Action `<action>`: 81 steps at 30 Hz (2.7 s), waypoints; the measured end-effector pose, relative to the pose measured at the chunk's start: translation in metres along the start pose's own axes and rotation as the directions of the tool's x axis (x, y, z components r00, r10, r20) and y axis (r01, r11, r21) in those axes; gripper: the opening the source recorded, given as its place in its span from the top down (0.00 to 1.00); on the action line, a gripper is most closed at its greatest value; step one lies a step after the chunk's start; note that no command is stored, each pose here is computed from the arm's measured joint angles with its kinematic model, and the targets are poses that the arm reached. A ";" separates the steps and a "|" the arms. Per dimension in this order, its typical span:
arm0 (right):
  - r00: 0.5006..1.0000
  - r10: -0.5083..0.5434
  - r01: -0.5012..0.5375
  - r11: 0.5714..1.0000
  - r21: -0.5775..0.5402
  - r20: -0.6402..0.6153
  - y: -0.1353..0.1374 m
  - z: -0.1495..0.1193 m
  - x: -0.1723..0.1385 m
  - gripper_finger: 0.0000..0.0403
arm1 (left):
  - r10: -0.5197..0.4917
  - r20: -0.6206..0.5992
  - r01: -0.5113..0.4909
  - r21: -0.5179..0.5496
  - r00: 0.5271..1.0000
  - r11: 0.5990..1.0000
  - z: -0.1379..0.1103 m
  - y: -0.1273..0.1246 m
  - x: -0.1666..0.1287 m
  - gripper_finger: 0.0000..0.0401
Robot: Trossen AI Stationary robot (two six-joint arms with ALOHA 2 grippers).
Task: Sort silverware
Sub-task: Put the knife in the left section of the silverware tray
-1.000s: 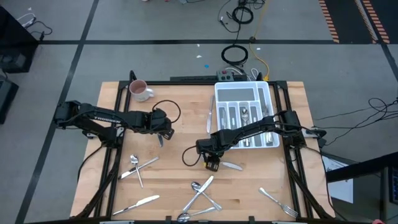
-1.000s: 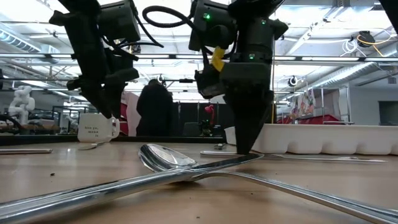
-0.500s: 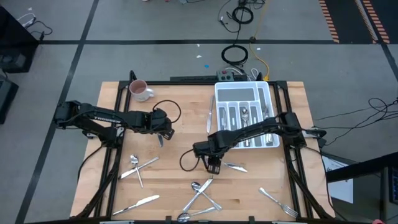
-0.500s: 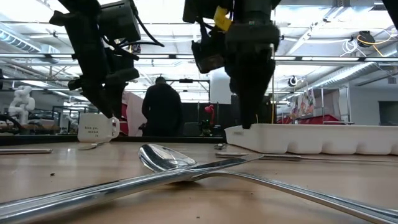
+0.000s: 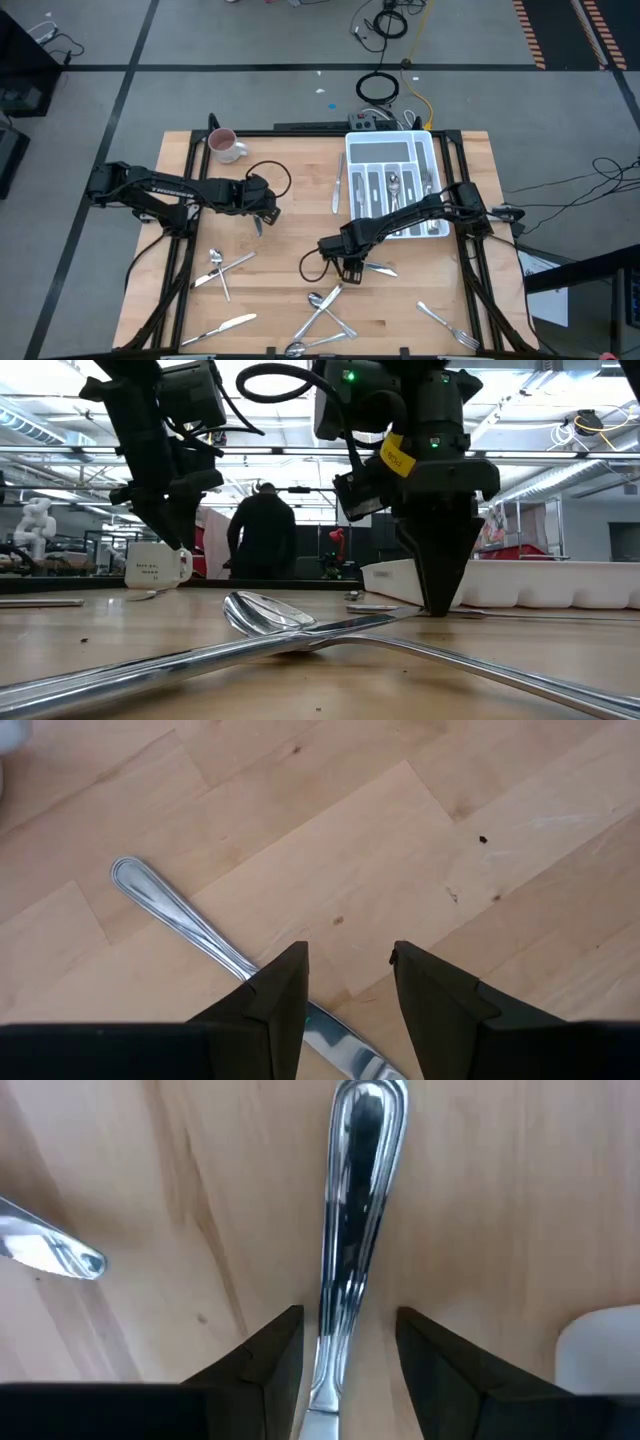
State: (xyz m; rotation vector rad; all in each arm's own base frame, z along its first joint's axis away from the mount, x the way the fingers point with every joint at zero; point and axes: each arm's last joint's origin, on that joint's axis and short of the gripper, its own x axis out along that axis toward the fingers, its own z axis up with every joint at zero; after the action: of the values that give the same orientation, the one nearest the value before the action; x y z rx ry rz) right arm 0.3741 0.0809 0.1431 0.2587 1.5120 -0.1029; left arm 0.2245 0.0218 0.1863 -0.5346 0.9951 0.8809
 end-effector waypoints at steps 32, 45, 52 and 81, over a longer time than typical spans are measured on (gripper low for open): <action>0.999 0.024 -0.026 0.999 0.047 0.031 -0.004 -0.009 0.015 1.00 | -0.010 0.029 0.010 -0.018 1.000 1.000 0.002 -0.002 0.000 0.61; 0.995 0.037 -0.045 0.995 0.088 0.090 -0.002 -0.012 -0.011 0.99 | -0.008 0.028 0.009 -0.017 1.000 1.000 0.002 -0.002 0.000 0.61; 0.993 0.035 -0.045 0.995 0.085 0.112 -0.003 -0.013 -0.022 0.99 | -0.009 0.029 0.009 -0.017 1.000 1.000 0.002 -0.002 0.000 0.61; 0.991 0.058 -0.069 0.994 0.091 0.121 -0.008 0.001 0.000 0.36 | -0.008 0.029 0.009 -0.017 1.000 1.000 0.002 -0.002 0.000 0.61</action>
State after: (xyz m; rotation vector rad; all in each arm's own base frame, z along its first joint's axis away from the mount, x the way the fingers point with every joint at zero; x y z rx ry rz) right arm 0.3732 0.0726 0.1422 0.3701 1.3820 -0.1372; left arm 0.2270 0.0224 0.1872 -0.5389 0.9590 0.8878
